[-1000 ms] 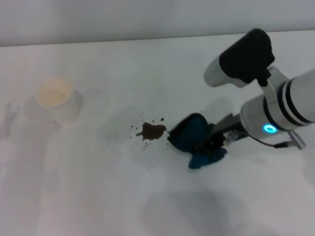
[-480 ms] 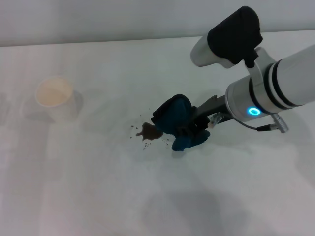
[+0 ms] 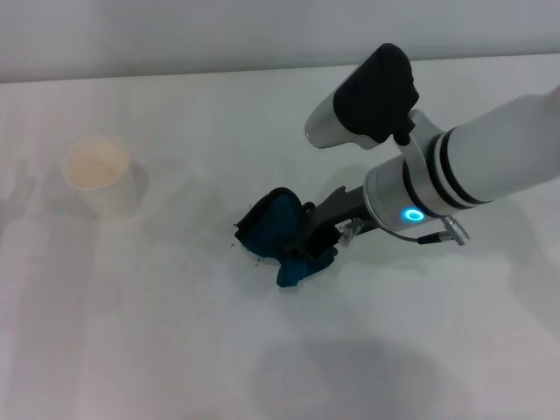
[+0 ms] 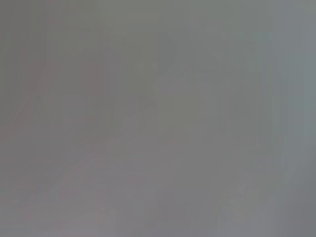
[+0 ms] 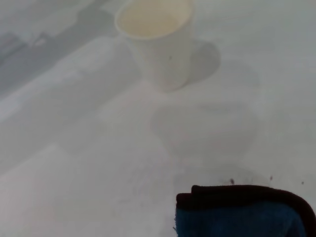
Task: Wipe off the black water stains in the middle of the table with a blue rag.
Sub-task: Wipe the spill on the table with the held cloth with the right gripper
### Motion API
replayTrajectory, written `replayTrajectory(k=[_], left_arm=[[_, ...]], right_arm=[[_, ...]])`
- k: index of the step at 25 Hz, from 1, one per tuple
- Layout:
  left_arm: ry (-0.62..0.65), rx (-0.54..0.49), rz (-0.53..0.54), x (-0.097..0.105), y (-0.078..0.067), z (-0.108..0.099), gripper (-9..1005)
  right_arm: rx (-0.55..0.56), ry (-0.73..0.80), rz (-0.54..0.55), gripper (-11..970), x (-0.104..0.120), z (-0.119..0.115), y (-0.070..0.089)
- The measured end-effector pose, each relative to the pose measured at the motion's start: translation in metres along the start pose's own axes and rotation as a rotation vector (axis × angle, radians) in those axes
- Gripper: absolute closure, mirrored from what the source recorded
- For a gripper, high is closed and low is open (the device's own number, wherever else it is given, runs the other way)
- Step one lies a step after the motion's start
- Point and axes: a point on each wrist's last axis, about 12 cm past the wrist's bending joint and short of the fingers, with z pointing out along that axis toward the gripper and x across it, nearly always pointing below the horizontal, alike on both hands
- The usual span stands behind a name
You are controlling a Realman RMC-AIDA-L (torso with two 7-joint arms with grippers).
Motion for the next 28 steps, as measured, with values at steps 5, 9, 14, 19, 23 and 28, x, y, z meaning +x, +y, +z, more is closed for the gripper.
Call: replayTrajectory(k=[5,9,14,19,23,28], left_arm=[[0.001,0.004,0.004,0.000,0.000,0.001,122],[0.000,0.004,0.006,-0.001,0.000,0.001,121],[-0.003,0.002,0.001,-0.002,0.001,0.002,121],[0.000,0.013,-0.001,-0.001,-0.003,0.006,121],[0.001,0.014,-0.002,-0.001,-0.003,0.006,120],[0.008,0.018,0.002,0.000,-0.003,0.005,120]], right_arm=[[0.006,0.005,-0.028,757,-0.003,0.013,-0.003],[-0.001,-0.018,-0.049,757,-0.006,0.025,0.002],[-0.033,-0.026,-0.078,757,-0.005,0.050,0.014],[-0.038,-0.072,-0.096,759,-0.002,0.063,0.022],[-0.002,-0.122,-0.076,761,-0.001,0.067,0.017],[0.062,-0.159,-0.042,764,0.001,0.068,0.002]])
